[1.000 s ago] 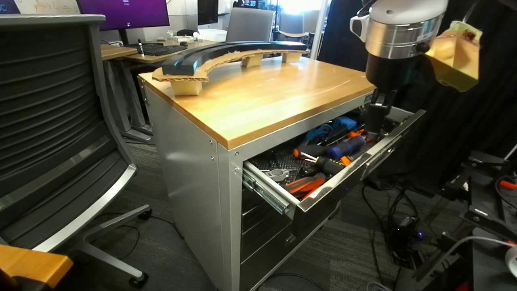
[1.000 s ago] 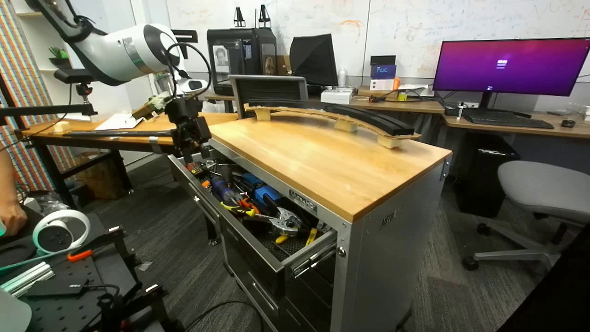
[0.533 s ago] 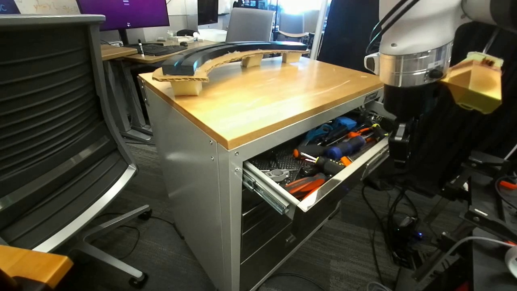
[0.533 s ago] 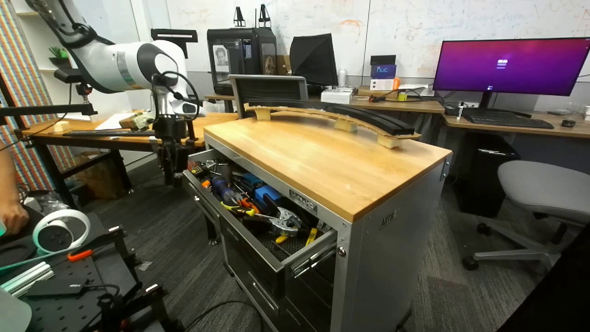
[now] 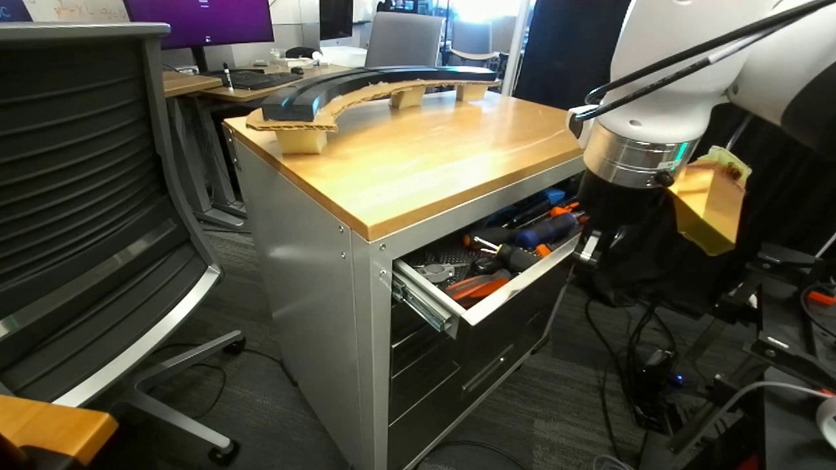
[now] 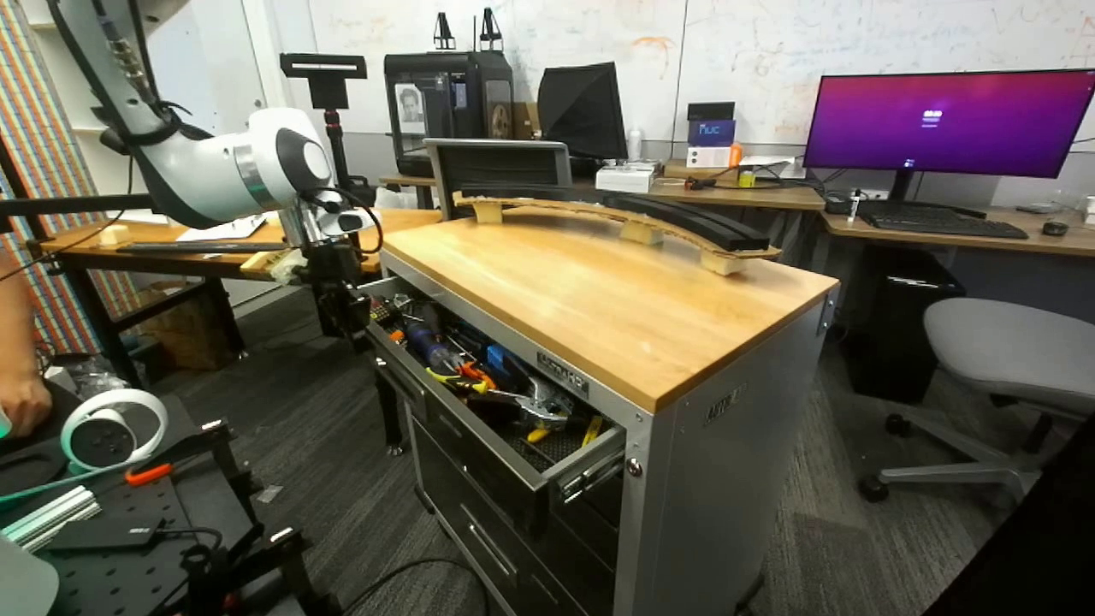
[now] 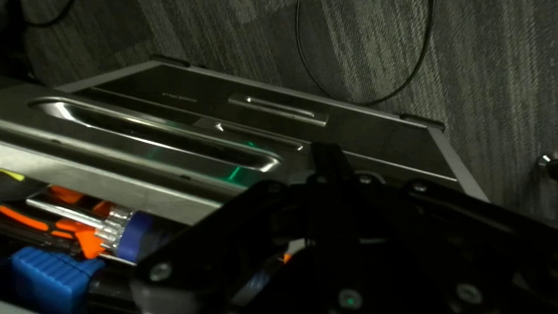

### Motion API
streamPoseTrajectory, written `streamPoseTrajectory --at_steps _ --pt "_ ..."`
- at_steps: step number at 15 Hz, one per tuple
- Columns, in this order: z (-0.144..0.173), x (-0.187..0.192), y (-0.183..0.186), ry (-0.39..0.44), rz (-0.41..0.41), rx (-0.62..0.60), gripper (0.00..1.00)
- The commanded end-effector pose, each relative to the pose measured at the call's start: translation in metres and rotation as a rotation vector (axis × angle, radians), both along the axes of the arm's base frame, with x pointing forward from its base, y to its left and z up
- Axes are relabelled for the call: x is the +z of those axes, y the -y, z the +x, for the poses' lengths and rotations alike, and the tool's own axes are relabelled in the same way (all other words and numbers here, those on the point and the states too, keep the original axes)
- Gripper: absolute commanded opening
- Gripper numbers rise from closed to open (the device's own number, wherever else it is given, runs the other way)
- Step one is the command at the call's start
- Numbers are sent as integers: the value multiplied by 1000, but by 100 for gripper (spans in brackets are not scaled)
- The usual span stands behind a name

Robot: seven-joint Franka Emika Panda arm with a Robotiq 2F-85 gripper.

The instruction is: Place the screwdriver in the drawer then close the drawer

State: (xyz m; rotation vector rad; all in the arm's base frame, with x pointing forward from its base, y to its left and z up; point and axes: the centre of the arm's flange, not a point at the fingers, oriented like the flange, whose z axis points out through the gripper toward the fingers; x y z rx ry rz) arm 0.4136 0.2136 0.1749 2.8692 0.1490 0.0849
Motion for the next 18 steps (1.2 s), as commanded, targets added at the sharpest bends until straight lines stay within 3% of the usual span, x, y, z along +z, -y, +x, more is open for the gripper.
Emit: streamPoseTrajectory --at_steps 1,8,12,13,14,15,18 --pt "39 2 -16 187 -4 -20 8" --pt "93 6 -32 456 -3 -117 8" --pt "88 9 -26 521 -18 -136 9" --pt "81 16 -23 506 -27 -126 13" --pt "70 32 -19 480 -33 -104 34" --pt "60 48 -13 459 -49 -81 36" --pt "49 97 0 356 -73 -24 61"
